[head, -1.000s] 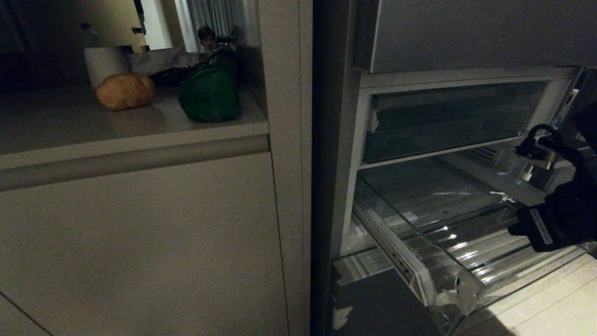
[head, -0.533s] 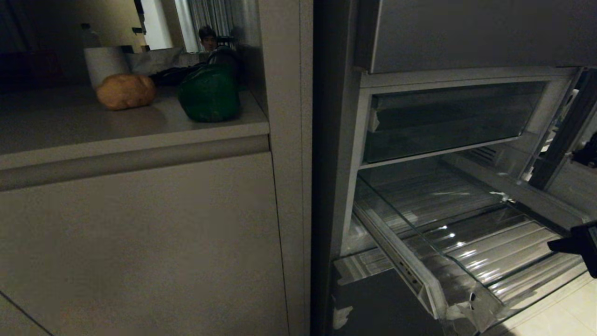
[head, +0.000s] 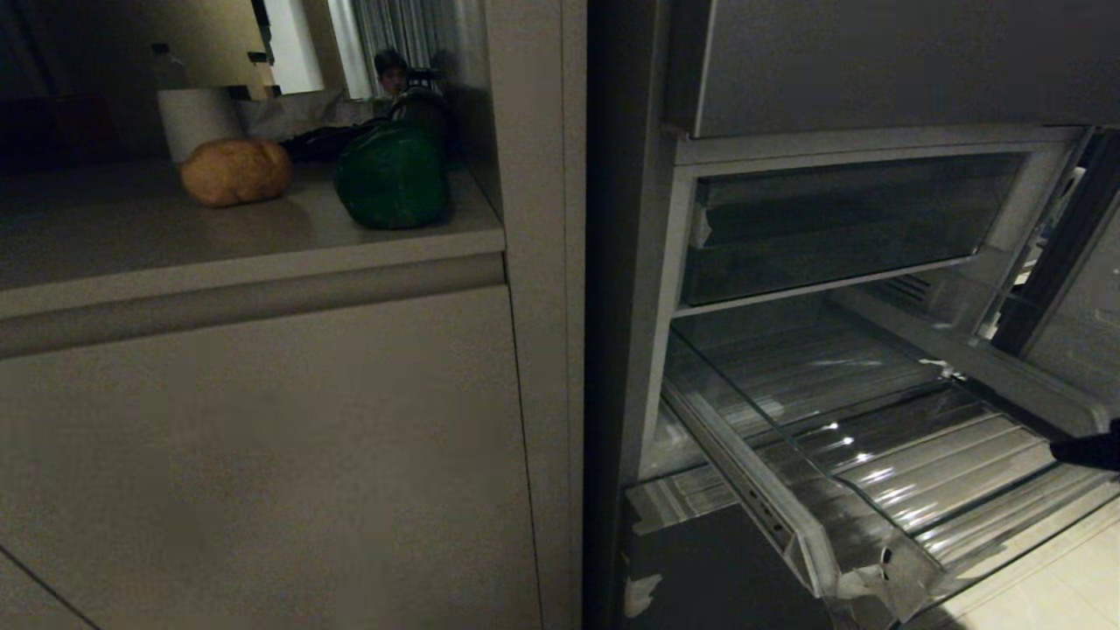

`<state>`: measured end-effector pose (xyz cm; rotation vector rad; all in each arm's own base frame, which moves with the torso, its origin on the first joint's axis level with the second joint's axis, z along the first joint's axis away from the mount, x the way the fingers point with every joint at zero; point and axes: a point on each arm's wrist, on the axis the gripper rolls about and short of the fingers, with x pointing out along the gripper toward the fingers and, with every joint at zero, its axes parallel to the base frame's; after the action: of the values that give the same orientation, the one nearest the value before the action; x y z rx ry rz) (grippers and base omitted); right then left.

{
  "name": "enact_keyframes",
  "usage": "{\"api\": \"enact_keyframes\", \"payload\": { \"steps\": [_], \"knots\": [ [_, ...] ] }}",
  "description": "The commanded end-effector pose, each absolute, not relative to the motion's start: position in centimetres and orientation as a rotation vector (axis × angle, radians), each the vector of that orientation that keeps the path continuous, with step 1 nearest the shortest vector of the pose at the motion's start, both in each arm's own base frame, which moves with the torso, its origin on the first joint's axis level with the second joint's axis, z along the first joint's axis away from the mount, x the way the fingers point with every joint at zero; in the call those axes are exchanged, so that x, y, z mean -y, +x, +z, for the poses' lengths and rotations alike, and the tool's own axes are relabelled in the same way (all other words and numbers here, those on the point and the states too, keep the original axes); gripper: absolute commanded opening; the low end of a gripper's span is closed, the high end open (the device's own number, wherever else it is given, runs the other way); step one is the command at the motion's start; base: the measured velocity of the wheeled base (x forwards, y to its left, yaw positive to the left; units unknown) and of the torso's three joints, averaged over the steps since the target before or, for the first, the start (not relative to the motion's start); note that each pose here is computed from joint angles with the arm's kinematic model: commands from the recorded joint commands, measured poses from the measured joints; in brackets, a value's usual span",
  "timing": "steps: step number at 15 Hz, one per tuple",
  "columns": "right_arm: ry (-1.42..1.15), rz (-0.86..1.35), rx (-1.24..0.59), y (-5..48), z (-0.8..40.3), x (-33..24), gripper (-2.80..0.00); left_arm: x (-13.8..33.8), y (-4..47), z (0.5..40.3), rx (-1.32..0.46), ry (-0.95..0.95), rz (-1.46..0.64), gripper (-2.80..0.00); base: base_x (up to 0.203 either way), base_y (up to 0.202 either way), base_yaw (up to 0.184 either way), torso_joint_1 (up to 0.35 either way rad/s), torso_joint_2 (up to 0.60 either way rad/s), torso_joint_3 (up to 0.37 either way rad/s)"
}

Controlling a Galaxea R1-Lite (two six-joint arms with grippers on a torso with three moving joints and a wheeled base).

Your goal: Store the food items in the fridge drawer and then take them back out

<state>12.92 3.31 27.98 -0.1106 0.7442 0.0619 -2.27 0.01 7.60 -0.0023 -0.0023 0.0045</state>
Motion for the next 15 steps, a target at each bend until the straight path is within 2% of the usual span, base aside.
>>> {"api": "enact_keyframes", "payload": {
  "steps": [1, 6, 10, 15],
  "knots": [
    [-0.098, 0.065, -0.677, 11.0, 28.8, -2.8, -2.8, 0.0, -2.3, 7.6, 0.002, -0.003, 0.006, -2.8, 0.0, 0.0, 0.0, 0.0, 0.0, 0.0],
    [-0.056, 0.073, -0.49, 4.5, 29.6, -0.9, -2.8, 0.0, -2.3, 7.6, 0.002, -0.002, 0.006, -2.8, 0.0, 0.0, 0.0, 0.0, 0.0, 0.0],
    [-0.039, 0.064, -0.271, -3.3, 27.7, 1.5, -2.8, 0.0, -2.3, 7.6, 0.002, -0.003, 0.005, -2.8, 0.0, 0.0, 0.0, 0.0, 0.0, 0.0],
    [0.017, -0.156, -0.092, -9.4, 24.3, 0.4, -2.8, 0.0, -2.3, 7.6, 0.002, -0.003, 0.005, -2.8, 0.0, 0.0, 0.0, 0.0, 0.0, 0.0]
  ]
}}
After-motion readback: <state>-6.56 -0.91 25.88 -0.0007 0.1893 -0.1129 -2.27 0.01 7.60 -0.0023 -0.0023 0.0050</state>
